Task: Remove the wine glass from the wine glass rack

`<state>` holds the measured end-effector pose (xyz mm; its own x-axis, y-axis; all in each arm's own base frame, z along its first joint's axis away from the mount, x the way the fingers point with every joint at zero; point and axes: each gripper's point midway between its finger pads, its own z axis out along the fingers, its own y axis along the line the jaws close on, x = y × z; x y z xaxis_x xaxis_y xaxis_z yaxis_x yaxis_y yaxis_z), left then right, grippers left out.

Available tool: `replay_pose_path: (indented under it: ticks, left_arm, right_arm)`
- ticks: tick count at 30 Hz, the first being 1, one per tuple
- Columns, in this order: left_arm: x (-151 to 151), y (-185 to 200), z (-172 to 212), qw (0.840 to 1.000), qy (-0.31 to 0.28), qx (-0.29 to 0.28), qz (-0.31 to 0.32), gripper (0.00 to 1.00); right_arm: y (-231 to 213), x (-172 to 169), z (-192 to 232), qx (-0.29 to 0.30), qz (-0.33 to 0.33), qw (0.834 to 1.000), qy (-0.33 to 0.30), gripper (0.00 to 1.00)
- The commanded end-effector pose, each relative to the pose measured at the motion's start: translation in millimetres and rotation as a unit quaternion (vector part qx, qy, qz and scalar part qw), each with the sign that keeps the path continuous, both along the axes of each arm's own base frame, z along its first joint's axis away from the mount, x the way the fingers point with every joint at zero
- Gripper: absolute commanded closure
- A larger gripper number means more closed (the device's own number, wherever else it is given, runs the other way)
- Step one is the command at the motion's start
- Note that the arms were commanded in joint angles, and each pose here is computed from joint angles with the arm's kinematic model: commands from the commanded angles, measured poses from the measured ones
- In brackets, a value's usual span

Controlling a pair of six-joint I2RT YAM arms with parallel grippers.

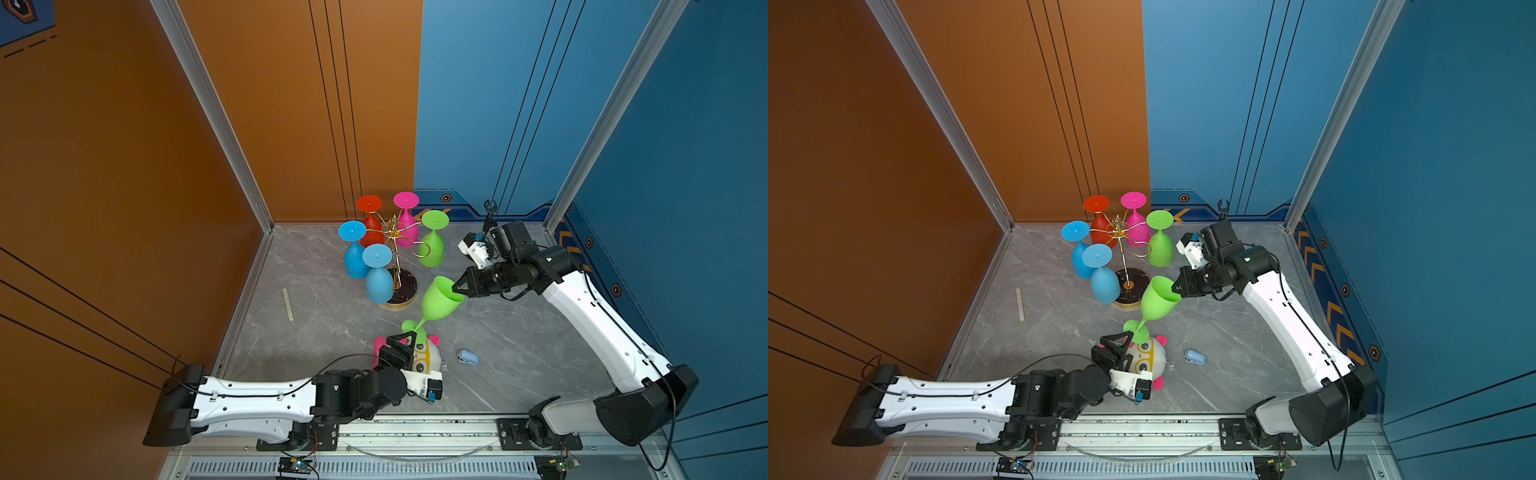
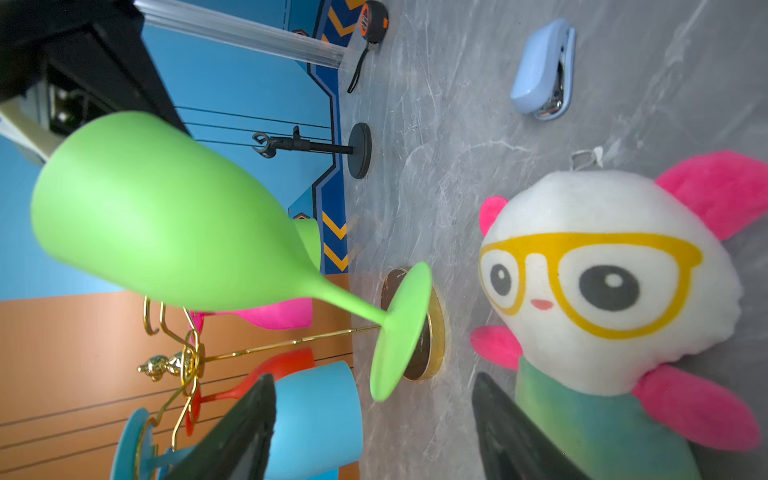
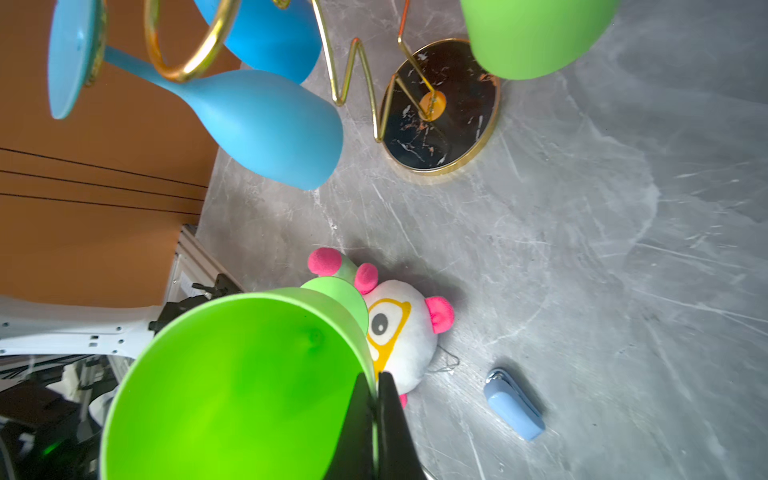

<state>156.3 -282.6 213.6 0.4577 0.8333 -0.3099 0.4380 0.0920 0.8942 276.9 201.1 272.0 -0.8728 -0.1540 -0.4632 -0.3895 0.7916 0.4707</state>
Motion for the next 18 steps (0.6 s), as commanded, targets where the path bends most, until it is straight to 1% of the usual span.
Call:
replay_pose_path:
  ticks: [1, 4, 7, 9, 12, 18]
  left_arm:
    - [-1.4, 0.5, 32.4, 0.988, 0.065, -0.139, 0.035, 0.18]
    - [5.1, 14.6, 42.6, 0.971, 0.096, -0.203, 0.077, 0.15]
    - [10.6, 33.9, 45.4, 0.951, 0.136, -0.252, 0.115, 0.15]
    - [13.9, 52.2, 44.9, 0.938, 0.158, -0.274, 0.143, 0.15]
    - [18.8, 76.4, 48.0, 0.918, 0.179, -0.308, 0.172, 0.15]
    - [32.3, 117.1, 42.0, 0.887, 0.201, -0.339, 0.239, 0.15]
  right_arm:
    - [-28.3, 5.0, 9.9, -0.056, -0.032, 0.997, -0.050, 1.00]
    - [-44.2, 12.5, 8.2, -0.082, -0.058, 0.993, -0.060, 1.00]
    - [-62.0, 21.6, 4.2, -0.116, -0.086, 0.987, -0.067, 1.00]
    - [-73.4, 29.1, 1.5, -0.141, -0.102, 0.982, -0.070, 1.00]
    - [-86.4, 40.6, -2.1, -0.162, -0.125, 0.976, -0.069, 1.00]
    - [-100.8, 71.6, -15.3, -0.198, -0.156, 0.965, -0.068, 1.00]
